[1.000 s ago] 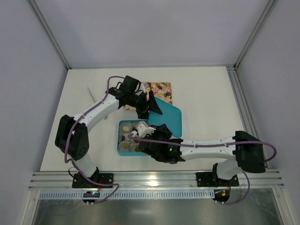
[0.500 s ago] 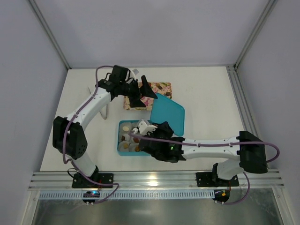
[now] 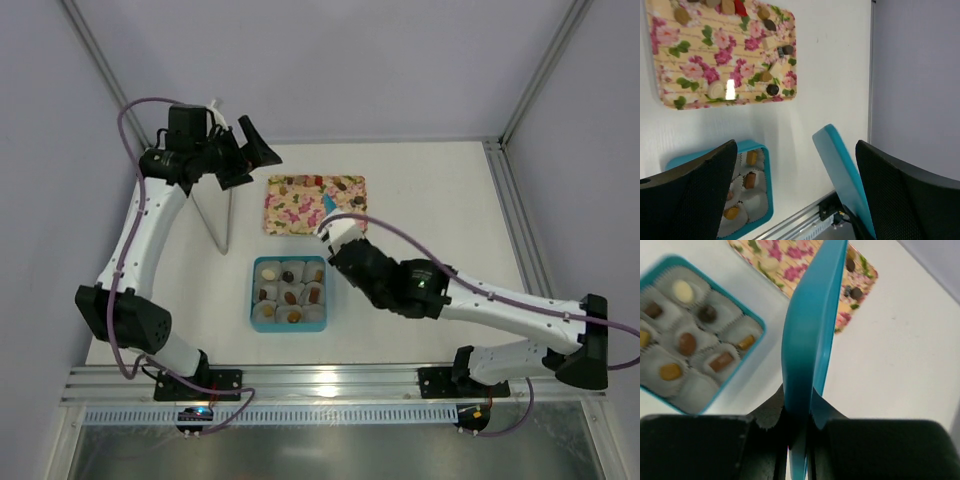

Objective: Pack the chocolate

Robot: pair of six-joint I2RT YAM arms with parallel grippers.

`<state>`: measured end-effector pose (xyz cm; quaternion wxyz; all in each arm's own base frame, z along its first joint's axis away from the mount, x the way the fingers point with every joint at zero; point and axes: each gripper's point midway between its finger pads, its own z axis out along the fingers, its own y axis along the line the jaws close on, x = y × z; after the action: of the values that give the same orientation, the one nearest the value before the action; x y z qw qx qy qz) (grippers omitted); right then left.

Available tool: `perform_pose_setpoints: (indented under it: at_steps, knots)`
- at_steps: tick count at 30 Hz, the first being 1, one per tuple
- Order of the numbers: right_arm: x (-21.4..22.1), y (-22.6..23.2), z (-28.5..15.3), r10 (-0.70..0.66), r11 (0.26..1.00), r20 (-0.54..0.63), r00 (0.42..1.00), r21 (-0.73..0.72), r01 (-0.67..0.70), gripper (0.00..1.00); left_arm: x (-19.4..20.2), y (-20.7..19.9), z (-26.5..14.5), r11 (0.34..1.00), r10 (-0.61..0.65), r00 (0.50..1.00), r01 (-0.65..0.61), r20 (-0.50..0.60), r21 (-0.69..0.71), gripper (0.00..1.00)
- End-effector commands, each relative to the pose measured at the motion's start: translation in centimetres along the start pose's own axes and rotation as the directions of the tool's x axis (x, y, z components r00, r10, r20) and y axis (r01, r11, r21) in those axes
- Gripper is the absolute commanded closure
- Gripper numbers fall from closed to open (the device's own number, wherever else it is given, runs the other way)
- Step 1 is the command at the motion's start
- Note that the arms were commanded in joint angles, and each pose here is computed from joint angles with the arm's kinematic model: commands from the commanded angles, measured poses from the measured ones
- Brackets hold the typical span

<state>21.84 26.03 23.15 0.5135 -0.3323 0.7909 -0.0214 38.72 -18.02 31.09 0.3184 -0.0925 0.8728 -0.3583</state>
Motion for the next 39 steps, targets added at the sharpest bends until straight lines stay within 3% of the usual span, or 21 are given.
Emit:
perform_pose_setpoints:
  at_steps: [1,3,6,7,8,9,10,11,13,14,15,17,27,39]
  knots:
    - [-5.4,0.1,-2.4,0.303,0.921,0.067,0.951,-0.278,-0.274,0.96,-1.1,-1.0,-5.7,0.992,0.108,0.984,-0.098,0.141,-0.073,0.03]
    - [-6.9,1.1,-3.6,0.384,0.840,0.055,0.922,-0.435,-0.324,0.96,-0.9,-0.7,-7.4,0.988,0.129,0.975,-0.110,0.184,-0.110,0.04]
    - [-8.2,1.3,-3.6,0.518,0.715,0.008,0.855,-0.553,-0.428,0.96,0.0,0.8,-8.4,0.981,0.138,0.971,-0.107,0.197,-0.162,0.04]
    - [-8.7,2.6,-4.2,0.569,0.615,-0.041,0.822,-0.641,-0.458,0.96,0.8,1.3,-9.0,0.979,0.139,0.970,-0.105,0.199,-0.173,0.04]
    - [-8.9,2.2,-3.7,0.604,0.576,-0.059,0.795,-0.657,-0.487,0.96,1.1,1.5,-9.3,0.978,0.143,0.969,-0.106,0.203,-0.180,0.04]
    - [-10.1,2.9,-4.3,0.633,0.491,-0.071,0.771,-0.733,-0.470,0.96,1.5,2.0,-9.4,0.975,0.143,0.968,-0.103,0.204,-0.196,0.04]
    - [-9.1,3.5,-3.6,0.644,0.448,-0.118,0.756,-0.744,-0.497,0.96,2.3,2.6,-9.8,0.974,0.139,0.969,-0.097,0.203,-0.205,0.04]
    - [-9.1,3.2,-3.0,0.691,0.371,-0.184,0.699,-0.740,-0.561,0.96,2.8,3.1,-9.8,0.973,0.135,0.971,-0.092,0.197,-0.212,0.04]
    - [-9.0,4.4,-2.5,0.706,0.239,-0.245,0.664,-0.801,-0.549,0.96,3.6,3.4,-10.2,0.974,0.133,0.970,-0.091,0.202,-0.207,0.04]
    - [-9.1,4.5,-2.4,0.724,0.148,-0.321,0.610,-0.792,-0.592,0.96,4.6,4.5,-9.6,0.971,0.122,0.977,-0.081,0.175,-0.225,0.04]
    - [-10.1,4.2,-2.4,0.744,0.117,-0.296,0.599,-0.825,-0.553,0.96,5.1,4.9,-9.5,0.970,0.116,0.979,-0.075,0.169,-0.231,0.04]
    - [-8.7,5.4,-1.1,0.728,0.035,-0.398,0.558,-0.792,-0.610,0.96,6.5,6.2,-9.1,0.967,0.103,0.985,-0.066,0.140,-0.247,0.04]
    - [-7.1,7.6,1.8,0.700,-0.186,-0.559,0.445,-0.744,-0.642,0.96,11.4,11.2,-6.3,0.950,0.042,0.998,-0.025,0.046,-0.312,0.04]
    - [-3.3,9.5,4.6,0.664,-0.235,-0.639,0.388,-0.671,-0.703,0.96,14.4,13.4,-3.5,0.936,0.030,0.999,-0.035,-0.019,-0.350,0.04]
